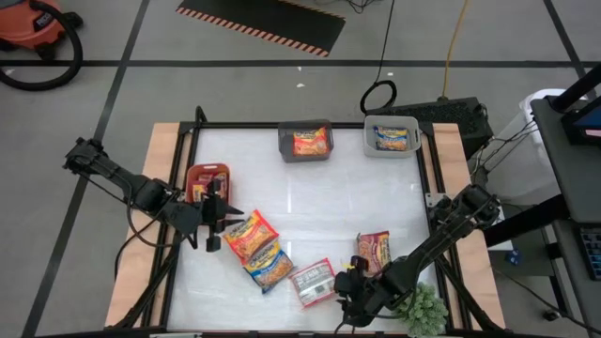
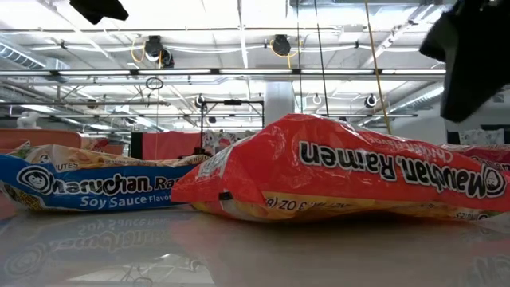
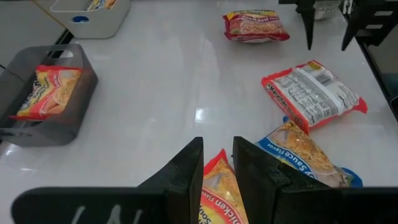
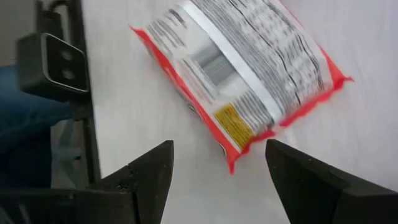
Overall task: Sort Maruchan noodles
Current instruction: Put the right orange noodle pack into the black bin
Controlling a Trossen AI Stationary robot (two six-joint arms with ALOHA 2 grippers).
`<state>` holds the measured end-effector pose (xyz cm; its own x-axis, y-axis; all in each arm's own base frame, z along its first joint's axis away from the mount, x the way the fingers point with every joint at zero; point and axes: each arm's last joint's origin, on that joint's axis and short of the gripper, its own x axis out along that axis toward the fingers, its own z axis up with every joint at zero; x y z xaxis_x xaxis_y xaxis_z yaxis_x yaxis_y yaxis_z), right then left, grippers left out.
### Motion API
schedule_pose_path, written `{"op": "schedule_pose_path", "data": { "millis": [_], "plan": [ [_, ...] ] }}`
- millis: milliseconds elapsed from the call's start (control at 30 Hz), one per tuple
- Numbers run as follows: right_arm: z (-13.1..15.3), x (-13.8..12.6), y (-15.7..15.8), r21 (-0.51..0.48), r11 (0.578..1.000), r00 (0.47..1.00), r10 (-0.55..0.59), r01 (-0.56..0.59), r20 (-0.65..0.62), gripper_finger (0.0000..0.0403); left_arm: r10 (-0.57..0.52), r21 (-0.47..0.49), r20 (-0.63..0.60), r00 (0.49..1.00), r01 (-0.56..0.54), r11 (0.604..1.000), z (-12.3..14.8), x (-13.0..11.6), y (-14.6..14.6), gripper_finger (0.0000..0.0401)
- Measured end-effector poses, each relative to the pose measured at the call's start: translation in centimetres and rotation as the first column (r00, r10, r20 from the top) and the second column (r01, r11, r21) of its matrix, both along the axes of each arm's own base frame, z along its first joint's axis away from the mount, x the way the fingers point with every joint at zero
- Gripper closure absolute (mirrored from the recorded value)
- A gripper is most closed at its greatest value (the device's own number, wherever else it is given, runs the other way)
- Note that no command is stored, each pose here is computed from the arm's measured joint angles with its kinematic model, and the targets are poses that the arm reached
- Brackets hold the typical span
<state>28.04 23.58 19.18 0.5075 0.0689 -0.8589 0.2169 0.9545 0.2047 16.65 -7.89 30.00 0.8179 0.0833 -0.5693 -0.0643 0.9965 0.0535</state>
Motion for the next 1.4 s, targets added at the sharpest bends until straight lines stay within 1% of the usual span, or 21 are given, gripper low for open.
{"op": "schedule_pose_path", "data": {
  "millis": [167, 267, 400, 567, 667, 800, 1100, 1233, 1300, 1400],
  "plan": [
    [-1.7, -0.2, -0.2, -0.010, 1.000, 0.999, -0.023, 0.022, -0.035, 0.0156, -0.014, 0.020, -0.002, 1.000, 0.014, 1.000, 0.0, 0.0, 0.0, 0.0309],
    [-2.9, -0.3, -0.1, 0.022, 1.000, 0.999, -0.013, 0.014, -0.032, 0.0156, -0.017, 0.025, -0.002, 1.000, 0.017, 1.000, 0.0, 0.0, 0.0, 0.0309],
    [-4.2, -0.5, -0.3, 0.032, 0.999, 0.999, -0.024, 0.025, -0.033, 0.0156, -0.010, 0.025, -0.001, 1.000, 0.010, 1.000, 0.0, 0.1, 0.1, 0.0308],
    [-4.8, -0.8, -0.6, 0.028, 0.998, 0.998, -0.048, 0.050, -0.048, 0.0157, -0.009, 0.041, 0.001, 1.000, 0.009, 0.999, 0.0, 0.2, 0.3, 0.0308],
    [-4.9, -0.8, -0.6, 0.024, 0.999, 0.998, -0.043, 0.044, -0.047, 0.0169, 0.002, 0.043, 0.001, 1.000, -0.002, 0.999, 0.0, 0.3, 0.5, 0.0308],
    [-4.9, -0.9, -0.7, 0.014, 0.999, 0.998, -0.038, 0.039, -0.051, 0.0209, 0.009, 0.043, 0.001, 1.000, -0.009, 0.999, 0.0, 0.3, 0.7, 0.0308],
    [-4.9, -0.4, -1.3, 0.015, 0.999, 0.998, -0.050, 0.050, -0.050, 0.0336, 0.009, 0.030, 0.025, 1.000, -0.010, 0.999, 0.2, 0.5, 0.6, 0.0309],
    [-4.1, -0.1, -1.8, 0.011, 0.999, 0.999, -0.038, 0.038, -0.026, 0.0388, -0.004, 0.032, 0.058, 0.998, 0.002, 0.999, 0.5, 0.7, 0.5, 0.0309],
    [-3.3, -0.1, -2.0, -0.006, 1.000, 0.999, -0.031, 0.031, 0.010, 0.0398, -0.008, 0.032, 0.069, 0.998, 0.006, 0.999, 0.6, 0.7, 0.4, 0.0309],
    [-1.6, -0.2, -2.5, -0.040, 0.998, 0.995, -0.041, 0.045, 0.091, 0.0395, -0.009, 0.029, 0.079, 0.997, 0.007, 1.000, 0.7, 0.8, 0.4, 0.0309]
  ]
}}
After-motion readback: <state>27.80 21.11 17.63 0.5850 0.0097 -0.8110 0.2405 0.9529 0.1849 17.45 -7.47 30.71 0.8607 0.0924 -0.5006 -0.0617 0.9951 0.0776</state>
